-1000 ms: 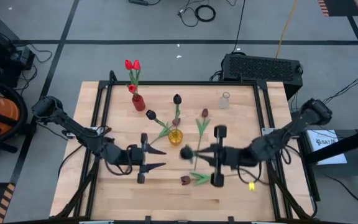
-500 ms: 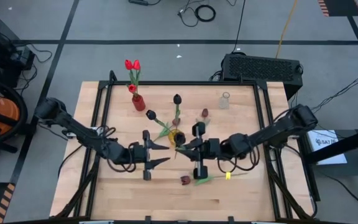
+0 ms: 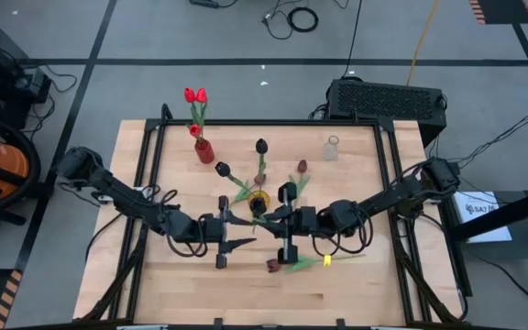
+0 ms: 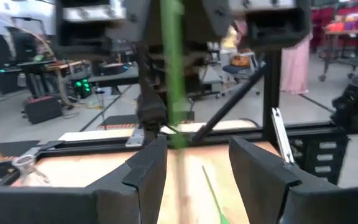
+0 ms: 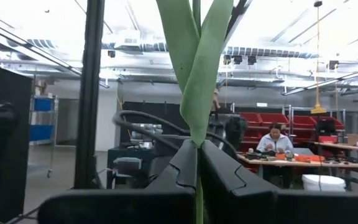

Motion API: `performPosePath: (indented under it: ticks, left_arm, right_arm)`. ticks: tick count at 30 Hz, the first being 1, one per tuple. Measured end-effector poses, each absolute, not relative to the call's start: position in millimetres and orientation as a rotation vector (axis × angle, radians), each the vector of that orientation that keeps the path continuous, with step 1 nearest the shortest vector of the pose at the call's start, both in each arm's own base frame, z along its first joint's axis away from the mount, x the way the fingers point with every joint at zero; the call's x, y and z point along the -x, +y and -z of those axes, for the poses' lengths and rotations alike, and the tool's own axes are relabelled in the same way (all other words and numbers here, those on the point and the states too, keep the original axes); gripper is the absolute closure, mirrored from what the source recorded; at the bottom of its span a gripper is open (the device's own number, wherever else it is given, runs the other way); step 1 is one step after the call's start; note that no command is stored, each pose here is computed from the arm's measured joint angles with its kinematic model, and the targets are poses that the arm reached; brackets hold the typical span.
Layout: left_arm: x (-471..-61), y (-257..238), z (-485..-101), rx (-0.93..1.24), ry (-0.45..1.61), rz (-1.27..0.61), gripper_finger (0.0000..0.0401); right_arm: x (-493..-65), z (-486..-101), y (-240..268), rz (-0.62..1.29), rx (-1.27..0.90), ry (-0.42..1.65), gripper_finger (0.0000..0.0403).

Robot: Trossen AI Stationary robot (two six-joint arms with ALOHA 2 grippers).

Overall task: Sort flowers into vase by color
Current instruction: Put the black flower into the yellow vase

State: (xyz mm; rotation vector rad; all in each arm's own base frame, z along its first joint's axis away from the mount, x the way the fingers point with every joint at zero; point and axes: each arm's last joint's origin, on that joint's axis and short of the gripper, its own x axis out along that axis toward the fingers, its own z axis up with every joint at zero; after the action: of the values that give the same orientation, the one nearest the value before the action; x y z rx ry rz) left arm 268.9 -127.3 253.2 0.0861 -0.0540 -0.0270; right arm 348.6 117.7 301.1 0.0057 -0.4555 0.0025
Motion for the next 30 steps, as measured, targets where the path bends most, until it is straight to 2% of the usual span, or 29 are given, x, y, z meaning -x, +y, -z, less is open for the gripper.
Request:
performPosePath:
  ticks: [3,6,13,15,20,30]
  left_arm:
    - [-272.7,-126.6,-247.3,-0.096,-0.034,0.029,0.0231]
    - [-276.9,-125.4,-240.9,-0.106,-0.013,0.040,0.0257]
    - [-278.9,-122.0,-238.7,-0.115,0.001,0.026,0.0370]
    - [-278.9,-121.1,-239.2,-0.115,0.001,0.014,0.0389]
    - [-278.6,-121.1,-237.6,-0.124,0.018,-0.001,0.0383]
    - [-277.2,-120.4,-231.0,-0.160,0.095,0.001,0.0382]
  right_arm:
    - [-350.2,-301.0,113.2,0.009,-0.010,-0.454,0.0403]
    - [-350.9,-300.4,111.9,0.012,-0.008,-0.447,0.0403]
    - [-351.6,-298.9,112.3,0.010,0.002,-0.431,0.0403]
    - [-351.6,-298.9,112.4,0.008,-0.001,-0.426,0.0402]
    - [-350.8,-297.7,116.5,-0.002,-0.015,-0.411,0.0380]
    - [-342.9,-290.4,124.1,0.016,-0.049,-0.135,0.0267]
